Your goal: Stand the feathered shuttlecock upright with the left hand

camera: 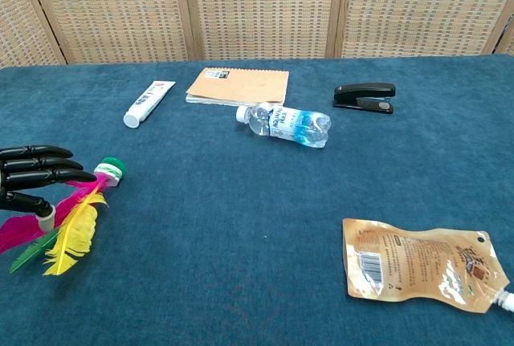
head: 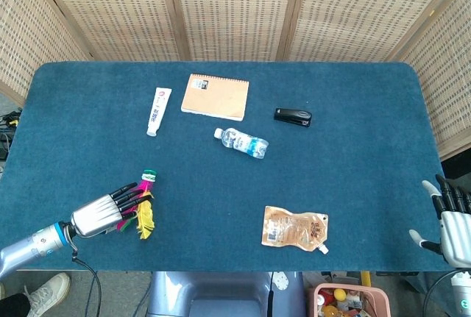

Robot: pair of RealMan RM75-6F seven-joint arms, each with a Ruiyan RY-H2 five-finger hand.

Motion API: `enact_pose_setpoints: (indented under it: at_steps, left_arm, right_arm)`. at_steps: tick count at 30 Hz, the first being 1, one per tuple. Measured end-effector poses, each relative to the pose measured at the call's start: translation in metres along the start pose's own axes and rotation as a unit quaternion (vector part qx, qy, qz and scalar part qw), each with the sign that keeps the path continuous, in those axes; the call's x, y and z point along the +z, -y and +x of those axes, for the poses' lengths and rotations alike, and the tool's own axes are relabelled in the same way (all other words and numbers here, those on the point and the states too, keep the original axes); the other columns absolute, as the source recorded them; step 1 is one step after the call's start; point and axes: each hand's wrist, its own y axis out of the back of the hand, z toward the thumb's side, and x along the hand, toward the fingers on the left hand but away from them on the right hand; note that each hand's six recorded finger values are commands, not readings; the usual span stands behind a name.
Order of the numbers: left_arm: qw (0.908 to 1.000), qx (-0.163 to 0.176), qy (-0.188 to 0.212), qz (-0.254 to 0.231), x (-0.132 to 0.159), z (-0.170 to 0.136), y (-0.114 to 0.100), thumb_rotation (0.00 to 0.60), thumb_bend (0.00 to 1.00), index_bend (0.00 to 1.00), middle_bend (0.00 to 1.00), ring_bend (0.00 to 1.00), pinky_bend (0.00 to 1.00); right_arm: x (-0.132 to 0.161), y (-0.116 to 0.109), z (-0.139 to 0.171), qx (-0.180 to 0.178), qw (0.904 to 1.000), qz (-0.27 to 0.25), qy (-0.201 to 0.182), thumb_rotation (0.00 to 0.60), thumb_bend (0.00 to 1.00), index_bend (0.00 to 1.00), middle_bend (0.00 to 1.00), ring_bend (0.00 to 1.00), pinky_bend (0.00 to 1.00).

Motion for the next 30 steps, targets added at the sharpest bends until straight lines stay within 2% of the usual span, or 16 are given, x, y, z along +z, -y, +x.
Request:
enact_pose_setpoints:
  at_steps: [2,4,10,20,26,30]
  left_arm:
    - [1.0000,0.003,-0.001,-0.003,0.000,0.001,-0.001,0.600,0.42,0.61,0.00,0.00,0.00]
    - [1.0000,0.004,-0.004,-0.005,-0.001,0.001,-0.001,0.600,0.44,0.65,0.00,0.00,0.00]
    - [0.9999,0.008,-0.010,-0.010,-0.003,0.002,-0.003,0.600,0.50,0.68,0.00,0.00,0.00]
    - [0.9983,0.040,-0.024,-0.036,-0.005,0.003,-0.019,0.600,0.51,0.74,0.00,0.00,0.00]
    - [0.9905,0.072,-0.041,-0.110,-0.006,-0.003,-0.042,0.600,0.53,0.75,0.00,0.00,0.00]
    - [0.9787,0.100,-0.058,-0.169,-0.009,-0.009,-0.067,0.600,0.54,0.75,0.00,0.00,0.00]
  right_arm:
    - [0.000,0.000,0.000,0.000,1.0000,-0.002,-0.001,0.600,0.00,0.00,0.00,0.00,0.00]
    - [0.000,0.000,0.000,-0.002,1.0000,-0.005,-0.002,0.600,0.00,0.00,0.00,0.00,0.00]
    - [0.000,-0.001,-0.001,-0.004,1.0000,-0.008,-0.004,0.600,0.00,0.00,0.00,0.00,0.00]
    - [-0.001,-0.002,0.000,-0.005,0.9999,-0.011,-0.004,0.600,0.00,0.00,0.00,0.00,0.00]
    - [-0.001,-0.003,0.000,-0.005,0.9999,-0.013,-0.005,0.600,0.00,0.00,0.00,0.00,0.00]
    - [-0.001,-0.003,0.001,-0.004,0.9999,-0.014,-0.006,0.600,0.00,0.00,0.00,0.00,0.00]
